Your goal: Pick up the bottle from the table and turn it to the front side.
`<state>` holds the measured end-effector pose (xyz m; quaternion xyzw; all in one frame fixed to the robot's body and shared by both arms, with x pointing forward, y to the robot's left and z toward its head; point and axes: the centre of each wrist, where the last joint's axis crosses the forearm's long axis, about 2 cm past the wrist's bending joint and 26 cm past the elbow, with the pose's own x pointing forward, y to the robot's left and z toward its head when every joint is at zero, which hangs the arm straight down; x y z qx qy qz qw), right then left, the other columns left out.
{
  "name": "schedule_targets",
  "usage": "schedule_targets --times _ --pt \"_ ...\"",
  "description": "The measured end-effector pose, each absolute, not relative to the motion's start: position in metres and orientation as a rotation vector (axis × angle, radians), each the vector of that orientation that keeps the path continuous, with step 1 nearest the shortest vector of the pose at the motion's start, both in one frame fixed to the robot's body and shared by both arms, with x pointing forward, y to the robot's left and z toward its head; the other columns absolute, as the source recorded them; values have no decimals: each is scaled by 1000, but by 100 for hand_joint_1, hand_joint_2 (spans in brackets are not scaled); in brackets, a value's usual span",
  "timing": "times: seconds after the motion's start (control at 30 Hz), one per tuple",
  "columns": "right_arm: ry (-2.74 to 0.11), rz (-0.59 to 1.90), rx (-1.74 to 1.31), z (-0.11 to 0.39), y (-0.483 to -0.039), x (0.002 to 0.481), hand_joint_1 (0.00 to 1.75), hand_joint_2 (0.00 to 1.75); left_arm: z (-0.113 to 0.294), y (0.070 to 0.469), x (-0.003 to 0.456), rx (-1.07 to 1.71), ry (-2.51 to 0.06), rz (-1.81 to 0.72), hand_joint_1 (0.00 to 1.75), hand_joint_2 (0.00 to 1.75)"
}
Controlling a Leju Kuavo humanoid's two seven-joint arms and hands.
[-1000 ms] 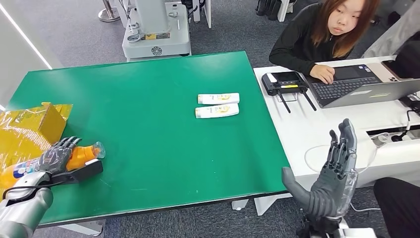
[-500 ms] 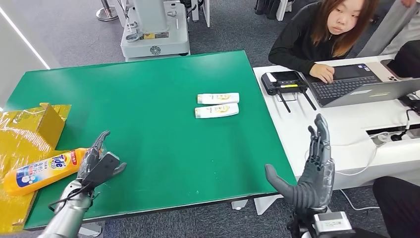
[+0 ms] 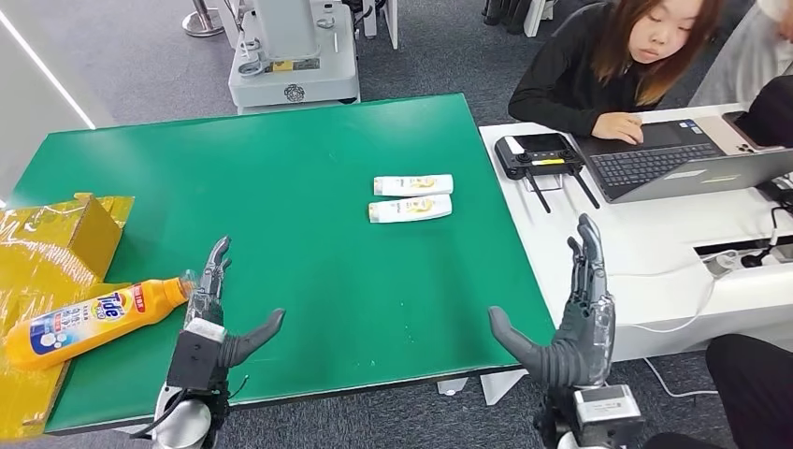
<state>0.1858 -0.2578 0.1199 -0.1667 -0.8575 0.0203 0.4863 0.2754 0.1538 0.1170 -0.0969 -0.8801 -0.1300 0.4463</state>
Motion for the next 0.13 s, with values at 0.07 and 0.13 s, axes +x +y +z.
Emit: schedule_targets --times 0.07,0.13 --pt "-2093 36 -408 121 -257 182 0 175 127 145 270 -308 -2217 -287 0 175" --pt "-2102 25 -405 122 -255 180 0 175 134 141 266 -349 -2241 -263 0 175"
